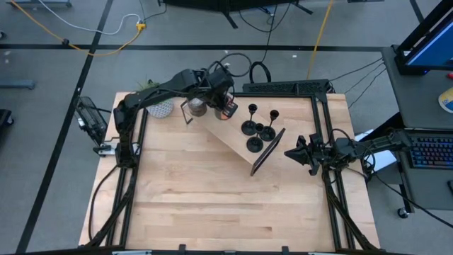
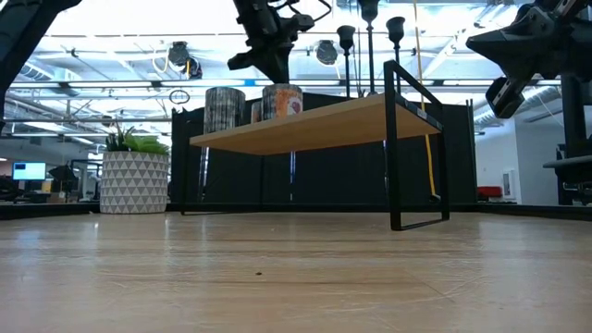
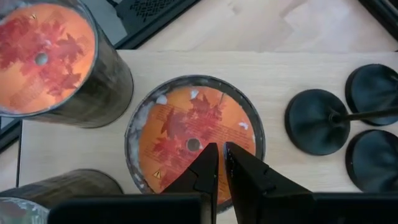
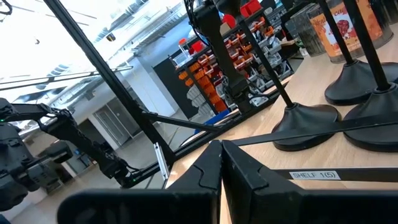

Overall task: Pick & Place candle stick holders
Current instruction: Put the orange scented candle on the shelf, then return to Home Position

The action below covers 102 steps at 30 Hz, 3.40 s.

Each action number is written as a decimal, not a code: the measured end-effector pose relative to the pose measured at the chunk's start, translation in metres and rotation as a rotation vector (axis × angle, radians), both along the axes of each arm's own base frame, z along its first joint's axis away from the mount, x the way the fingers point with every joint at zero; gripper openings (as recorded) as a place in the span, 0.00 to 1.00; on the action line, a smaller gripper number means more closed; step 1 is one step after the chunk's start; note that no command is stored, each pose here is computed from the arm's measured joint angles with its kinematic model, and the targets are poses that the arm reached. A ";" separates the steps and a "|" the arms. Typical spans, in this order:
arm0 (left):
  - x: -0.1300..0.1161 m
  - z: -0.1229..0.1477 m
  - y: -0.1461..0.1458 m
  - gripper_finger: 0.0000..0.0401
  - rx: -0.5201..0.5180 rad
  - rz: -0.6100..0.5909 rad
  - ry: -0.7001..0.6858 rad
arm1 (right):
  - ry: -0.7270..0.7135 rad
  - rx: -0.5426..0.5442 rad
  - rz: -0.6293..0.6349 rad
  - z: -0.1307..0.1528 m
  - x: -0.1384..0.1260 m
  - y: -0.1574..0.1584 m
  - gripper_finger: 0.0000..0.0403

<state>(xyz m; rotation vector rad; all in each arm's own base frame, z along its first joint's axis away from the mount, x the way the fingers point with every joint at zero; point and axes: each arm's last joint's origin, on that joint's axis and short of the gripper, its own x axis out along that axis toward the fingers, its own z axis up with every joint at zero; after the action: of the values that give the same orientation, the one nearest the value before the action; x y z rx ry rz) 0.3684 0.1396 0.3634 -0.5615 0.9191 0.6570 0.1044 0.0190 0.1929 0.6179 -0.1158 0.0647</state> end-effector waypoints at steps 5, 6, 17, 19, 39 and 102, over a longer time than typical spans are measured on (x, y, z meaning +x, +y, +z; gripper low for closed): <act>0.003 -0.004 0.001 0.08 -0.011 -0.005 0.001 | 0.000 0.000 0.000 0.000 0.000 0.000 0.00; 0.004 -0.006 0.001 0.08 -0.017 -0.006 0.012 | 0.000 0.000 0.000 0.000 0.000 0.000 0.00; 0.012 -0.016 0.004 0.08 -0.043 -0.020 0.009 | 0.000 0.002 0.001 0.000 0.000 0.000 0.00; 0.007 -0.009 0.004 0.08 -0.026 -0.007 0.002 | 0.000 0.004 0.001 0.000 0.000 0.000 0.00; -0.063 0.084 -0.107 0.08 0.131 -0.175 -0.170 | 0.000 -0.002 0.011 0.000 0.000 0.000 0.00; -0.277 -0.143 -0.139 0.08 0.306 -0.342 -0.889 | -0.076 -0.100 0.198 0.006 -0.002 0.006 0.00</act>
<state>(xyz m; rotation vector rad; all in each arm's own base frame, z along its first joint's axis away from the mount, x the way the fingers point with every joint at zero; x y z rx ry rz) 0.0918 0.0009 0.2202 -0.3470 0.0626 0.1778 0.1027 0.0250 0.1987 0.5256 -0.1243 0.2843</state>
